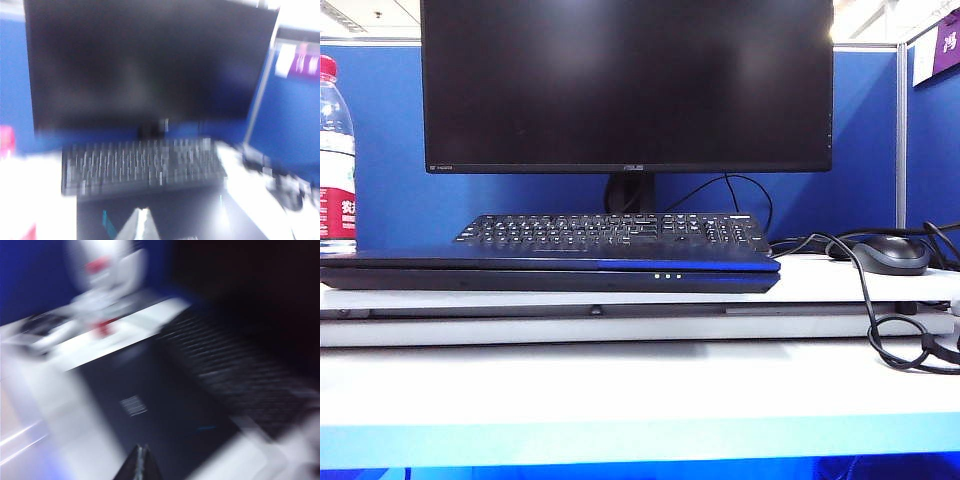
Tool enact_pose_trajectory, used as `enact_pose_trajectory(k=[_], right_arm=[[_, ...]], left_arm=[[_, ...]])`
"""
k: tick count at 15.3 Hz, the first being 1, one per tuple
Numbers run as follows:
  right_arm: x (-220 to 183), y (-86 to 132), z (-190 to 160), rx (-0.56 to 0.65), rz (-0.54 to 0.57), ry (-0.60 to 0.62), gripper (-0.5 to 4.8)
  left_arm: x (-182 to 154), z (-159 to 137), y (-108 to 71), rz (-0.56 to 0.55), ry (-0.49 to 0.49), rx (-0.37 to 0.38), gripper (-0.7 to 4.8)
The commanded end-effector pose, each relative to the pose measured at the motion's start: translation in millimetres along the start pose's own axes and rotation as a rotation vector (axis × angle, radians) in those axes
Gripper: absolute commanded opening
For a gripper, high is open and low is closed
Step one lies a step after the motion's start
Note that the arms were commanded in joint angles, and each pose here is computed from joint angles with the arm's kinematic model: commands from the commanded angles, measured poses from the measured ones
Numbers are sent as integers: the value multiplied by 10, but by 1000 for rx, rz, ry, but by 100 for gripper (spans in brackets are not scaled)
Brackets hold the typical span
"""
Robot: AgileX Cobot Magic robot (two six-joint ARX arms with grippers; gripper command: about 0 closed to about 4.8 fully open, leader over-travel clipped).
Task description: Close the lid of the black laptop.
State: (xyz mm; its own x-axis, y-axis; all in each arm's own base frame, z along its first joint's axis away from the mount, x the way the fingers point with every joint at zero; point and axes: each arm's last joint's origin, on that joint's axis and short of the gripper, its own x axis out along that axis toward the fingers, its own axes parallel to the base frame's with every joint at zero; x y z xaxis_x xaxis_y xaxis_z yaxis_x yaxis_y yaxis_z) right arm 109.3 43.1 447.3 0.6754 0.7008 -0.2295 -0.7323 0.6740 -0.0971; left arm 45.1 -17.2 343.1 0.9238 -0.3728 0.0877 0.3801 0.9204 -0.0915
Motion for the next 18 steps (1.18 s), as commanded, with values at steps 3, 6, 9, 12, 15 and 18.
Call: enact_pose_trajectory(k=[3,6,9,12,15,18], right_arm=[[-426,260,-344,113,-307,-334,-2],[-557,438,-893,161,-410,-397,-1],[-645,536,-1223,187,-513,-450,-1],[-641,575,-1423,195,-537,-443,-1],[-594,608,-1484,196,-397,-364,-1],[-577,609,-1533,215,-398,-314,-1]], left_arm=[[58,-147,6,-30,74,-50,-5],[185,-403,6,-132,126,-98,-5],[265,-627,31,-130,163,-113,-5],[290,-665,35,-129,153,-185,-5],[288,-671,35,-121,166,-279,-4],[287,-671,36,-120,164,-270,-4]])
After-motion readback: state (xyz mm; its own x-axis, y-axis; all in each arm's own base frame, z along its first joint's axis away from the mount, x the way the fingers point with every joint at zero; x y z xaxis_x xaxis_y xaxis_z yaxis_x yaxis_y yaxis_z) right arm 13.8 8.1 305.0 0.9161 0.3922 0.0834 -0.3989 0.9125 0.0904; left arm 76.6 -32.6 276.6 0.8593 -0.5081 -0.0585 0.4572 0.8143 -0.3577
